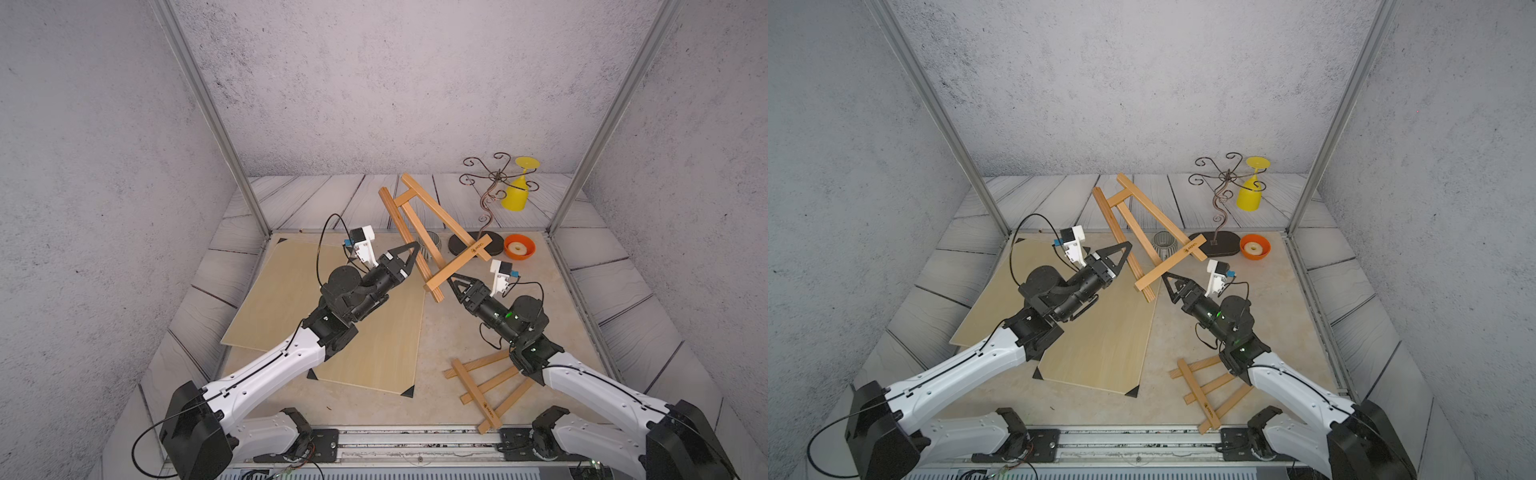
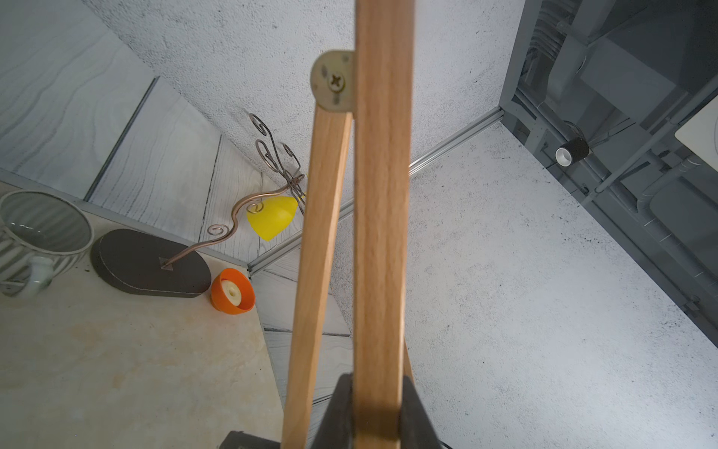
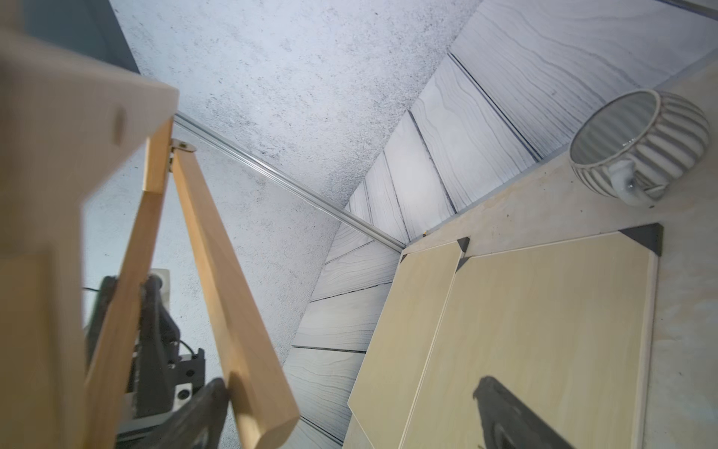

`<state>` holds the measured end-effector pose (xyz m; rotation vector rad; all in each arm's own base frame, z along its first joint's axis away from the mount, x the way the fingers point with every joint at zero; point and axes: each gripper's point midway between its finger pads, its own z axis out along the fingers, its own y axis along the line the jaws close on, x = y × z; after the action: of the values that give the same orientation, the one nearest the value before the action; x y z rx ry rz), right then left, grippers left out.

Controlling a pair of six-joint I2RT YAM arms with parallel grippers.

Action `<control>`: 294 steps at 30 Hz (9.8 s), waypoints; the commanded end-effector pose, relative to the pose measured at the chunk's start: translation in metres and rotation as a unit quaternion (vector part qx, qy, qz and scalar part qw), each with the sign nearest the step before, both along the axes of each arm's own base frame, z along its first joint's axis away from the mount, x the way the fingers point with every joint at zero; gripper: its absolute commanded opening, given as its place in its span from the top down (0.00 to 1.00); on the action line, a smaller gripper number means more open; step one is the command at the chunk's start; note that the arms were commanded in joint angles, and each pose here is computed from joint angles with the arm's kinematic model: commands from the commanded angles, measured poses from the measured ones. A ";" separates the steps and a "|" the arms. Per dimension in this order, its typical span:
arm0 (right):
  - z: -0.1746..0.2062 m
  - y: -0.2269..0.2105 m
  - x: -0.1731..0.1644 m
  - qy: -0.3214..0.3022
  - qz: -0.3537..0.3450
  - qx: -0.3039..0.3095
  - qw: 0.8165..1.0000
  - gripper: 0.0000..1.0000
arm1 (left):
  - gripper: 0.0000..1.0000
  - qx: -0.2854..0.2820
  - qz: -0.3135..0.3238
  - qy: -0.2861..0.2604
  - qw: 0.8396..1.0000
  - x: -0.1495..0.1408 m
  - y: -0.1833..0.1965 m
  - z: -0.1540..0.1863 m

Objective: Assemble the easel
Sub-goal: Unfold the easel, then place the easel at the center of the board, then adjust the drawing board at the center of the board.

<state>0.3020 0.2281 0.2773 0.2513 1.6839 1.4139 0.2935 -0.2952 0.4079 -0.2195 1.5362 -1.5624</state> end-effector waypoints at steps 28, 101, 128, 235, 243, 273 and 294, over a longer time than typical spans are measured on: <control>-0.035 0.035 0.063 0.024 -0.009 -0.016 1.000 0.02 | 1.00 -0.096 -0.057 -0.048 0.993 -0.043 0.001 0.068; 0.035 -0.078 -0.054 0.022 -0.006 -0.424 0.905 0.00 | 1.00 0.250 -0.110 -0.341 0.900 -0.029 -0.013 -0.012; 0.039 -0.052 0.019 -0.034 -0.040 -0.461 0.886 0.30 | 1.00 0.240 -0.157 -0.308 0.907 -0.020 -0.035 -0.030; -0.132 -0.198 0.166 0.159 -0.371 -0.553 0.729 0.88 | 0.03 0.403 -0.018 -0.086 0.911 0.038 0.006 -0.149; -0.144 -0.197 0.165 0.181 -0.364 -0.550 0.729 0.69 | 0.03 0.410 -0.014 -0.080 0.908 0.039 0.008 -0.154; -0.154 -0.057 -0.017 0.281 -0.040 -0.399 0.872 0.01 | 0.03 0.486 0.126 0.340 0.795 -0.058 0.227 -0.312; -0.178 0.002 -0.044 0.266 0.065 -0.405 0.872 0.01 | 0.03 0.439 0.138 0.481 0.746 -0.081 0.254 -0.378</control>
<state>0.2566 0.2256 0.0971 0.0642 2.6360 0.6218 0.2183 -0.0380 0.0385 -0.7041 2.6694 -0.2332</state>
